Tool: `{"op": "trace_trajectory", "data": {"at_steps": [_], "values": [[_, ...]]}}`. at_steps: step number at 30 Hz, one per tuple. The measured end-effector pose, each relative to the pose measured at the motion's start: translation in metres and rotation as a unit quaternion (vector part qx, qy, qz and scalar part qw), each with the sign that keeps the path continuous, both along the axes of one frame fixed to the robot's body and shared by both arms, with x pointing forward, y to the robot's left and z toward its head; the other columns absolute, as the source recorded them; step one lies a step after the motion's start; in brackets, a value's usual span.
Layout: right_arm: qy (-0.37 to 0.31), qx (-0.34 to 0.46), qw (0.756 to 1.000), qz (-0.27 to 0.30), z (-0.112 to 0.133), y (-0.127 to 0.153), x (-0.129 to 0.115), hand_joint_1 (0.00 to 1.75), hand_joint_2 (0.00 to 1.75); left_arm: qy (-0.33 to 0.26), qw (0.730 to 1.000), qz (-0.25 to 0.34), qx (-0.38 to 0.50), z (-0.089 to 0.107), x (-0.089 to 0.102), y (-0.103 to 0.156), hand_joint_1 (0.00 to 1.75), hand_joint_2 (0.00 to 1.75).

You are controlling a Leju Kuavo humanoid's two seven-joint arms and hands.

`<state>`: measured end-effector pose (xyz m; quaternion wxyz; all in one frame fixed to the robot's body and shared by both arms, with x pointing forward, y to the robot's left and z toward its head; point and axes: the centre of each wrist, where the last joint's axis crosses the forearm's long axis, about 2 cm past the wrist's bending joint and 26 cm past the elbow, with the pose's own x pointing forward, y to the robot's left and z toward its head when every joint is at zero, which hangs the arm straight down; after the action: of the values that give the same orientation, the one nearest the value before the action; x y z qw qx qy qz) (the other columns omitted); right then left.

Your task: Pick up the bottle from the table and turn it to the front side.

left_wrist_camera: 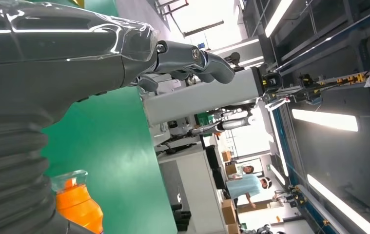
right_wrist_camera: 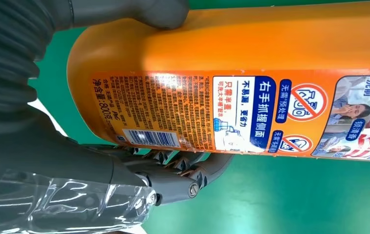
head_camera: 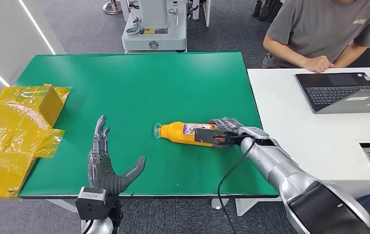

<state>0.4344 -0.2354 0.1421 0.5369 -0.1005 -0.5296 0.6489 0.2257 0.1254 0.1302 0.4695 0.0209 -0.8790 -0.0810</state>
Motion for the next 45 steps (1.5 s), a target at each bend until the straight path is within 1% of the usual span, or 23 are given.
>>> {"op": "trace_trajectory", "data": {"at_steps": [5, 9, 13, 15, 17, 19, 20, 24, 29, 32, 34, 37, 39, 45], "values": [[-0.057, 0.034, 0.998, -0.001, -0.004, 0.005, -0.005, 1.75, 1.75, -0.001, 1.0, 0.005, 0.0, 0.0, -0.004, 0.001, 0.0, 1.75], [-0.121, 0.085, 0.989, -0.02, -0.003, 0.012, -0.009, 1.75, 1.75, -0.005, 1.0, 0.012, 0.0, 0.001, -0.008, 0.002, 0.0, 1.75], [-0.196, 0.158, 0.967, -0.049, 0.002, 0.024, -0.017, 1.75, 1.75, -0.009, 1.0, 0.016, 0.0, 0.002, -0.01, 0.002, 0.0, 1.75], [-0.22, 0.185, 0.956, -0.057, 0.003, 0.03, -0.023, 1.75, 1.75, -0.001, 1.0, 0.003, -0.014, 0.002, -0.01, 0.001, 0.0, 1.75], [-0.244, 0.201, 0.947, -0.06, 0.005, 0.035, -0.03, 1.75, 1.75, 0.024, 0.996, -0.049, -0.067, 0.002, -0.011, -0.001, 0.0, 1.75], [-0.267, 0.216, 0.937, -0.064, 0.007, 0.04, -0.039, 1.75, 1.75, 0.037, 0.987, -0.1, -0.119, 0.003, -0.012, -0.003, 0.0, 1.75], [-0.279, 0.226, 0.931, -0.068, 0.007, 0.042, -0.044, 1.75, 1.75, 0.037, 0.985, -0.111, -0.13, 0.004, -0.012, -0.003, 0.0, 1.75], [-0.323, 0.266, 0.905, -0.082, 0.007, 0.049, -0.069, 1.75, 1.75, 0.033, 0.982, -0.119, -0.144, 0.007, -0.011, -0.001, 0.0, 1.75], [-0.355, 0.292, 0.884, -0.084, 0.012, 0.051, -0.084, 1.75, 1.75, 0.031, 0.982, -0.117, -0.146, 0.008, -0.01, -0.001, 0.0, 1.75], [-0.397, 0.312, 0.86, -0.08, 0.016, 0.054, -0.094, 1.75, 1.75, 0.035, 0.982, -0.116, -0.148, 0.011, -0.006, 0.0, 0.0, 1.75], [-0.418, 0.332, 0.843, -0.073, 0.019, 0.058, -0.102, 1.75, 1.75, 0.042, 0.978, -0.124, -0.16, 0.015, 0.0, 0.001, 0.0, 1.75], [-0.429, 0.363, 0.825, -0.052, 0.024, 0.067, -0.117, 1.75, 1.75, 0.049, 0.973, -0.134, -0.181, 0.021, 0.009, 0.004, 0.0, 1.75], [-0.425, 0.382, 0.82, -0.036, 0.026, 0.072, -0.123, 1.75, 1.75, 0.052, 0.971, -0.139, -0.188, 0.023, 0.014, 0.006, 0.0, 1.75], [-0.384, 0.424, 0.821, 0.01, 0.023, 0.085, -0.136, 1.75, 1.75, 0.06, 0.967, -0.151, -0.196, 0.024, 0.022, 0.008, 0.0, 1.75]]}}
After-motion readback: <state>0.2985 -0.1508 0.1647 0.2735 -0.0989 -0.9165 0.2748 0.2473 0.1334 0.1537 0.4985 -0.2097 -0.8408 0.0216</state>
